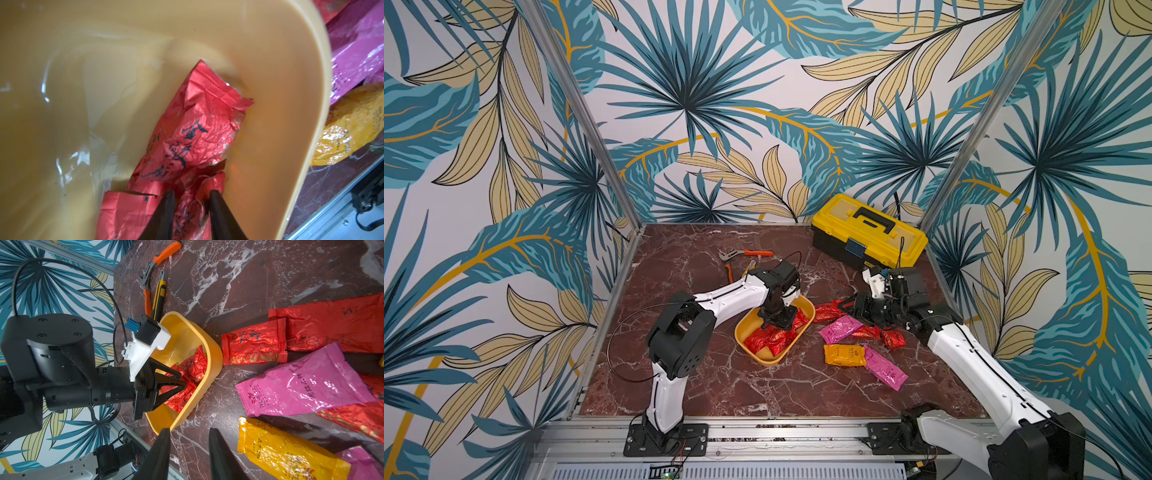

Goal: Take the tea bags out of the storage box
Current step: Pick up the tea bag from the storage box.

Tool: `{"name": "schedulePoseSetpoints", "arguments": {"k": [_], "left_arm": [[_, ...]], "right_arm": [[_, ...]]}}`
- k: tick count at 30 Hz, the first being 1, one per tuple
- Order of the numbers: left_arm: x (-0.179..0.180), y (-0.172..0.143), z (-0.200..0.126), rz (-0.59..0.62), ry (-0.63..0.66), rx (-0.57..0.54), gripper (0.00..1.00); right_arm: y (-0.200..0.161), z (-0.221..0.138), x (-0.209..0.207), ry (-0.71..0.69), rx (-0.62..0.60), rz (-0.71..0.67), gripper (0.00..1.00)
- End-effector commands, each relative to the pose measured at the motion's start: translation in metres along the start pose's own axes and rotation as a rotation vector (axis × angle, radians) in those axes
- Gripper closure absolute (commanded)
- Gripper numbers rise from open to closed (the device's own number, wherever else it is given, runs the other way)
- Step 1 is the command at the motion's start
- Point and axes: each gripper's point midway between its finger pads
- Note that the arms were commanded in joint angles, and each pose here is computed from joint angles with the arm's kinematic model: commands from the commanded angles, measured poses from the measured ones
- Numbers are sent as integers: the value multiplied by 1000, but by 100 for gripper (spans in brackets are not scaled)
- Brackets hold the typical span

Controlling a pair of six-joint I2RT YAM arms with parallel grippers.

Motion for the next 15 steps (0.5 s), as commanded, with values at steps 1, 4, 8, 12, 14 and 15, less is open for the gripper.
{"name": "schedulePoseSetpoints", "arguments": {"k": [1, 4, 8, 12, 14, 15], "left_arm": [[-7, 5, -2, 14, -18, 0, 75], [-11, 3, -2, 14, -39, 8, 82], [-12, 0, 0, 11, -50, 24, 100], [-11, 3, -9, 4, -35, -4, 100], [-9, 7, -19, -7, -28, -32, 100], [-9, 10, -26, -16, -30, -51, 100]], "right_arm": [[-7, 6, -5, -2, 19, 5, 64], [-7, 6, -6, -5, 20, 5, 64], [-8, 7, -7, -8, 23, 1, 64], [-8, 8, -7, -4, 26, 2, 64], [-6, 9, -6, 0, 24, 5, 64], [-5, 9, -4, 5, 23, 3, 64]]}}
Point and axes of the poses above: each gripper's point midway between its finger pads, its own z axis out along the fingers, its own x axis along the line the jaws close on, y = z × x, and after that the axes turned 2 degrees about -z, right-handed
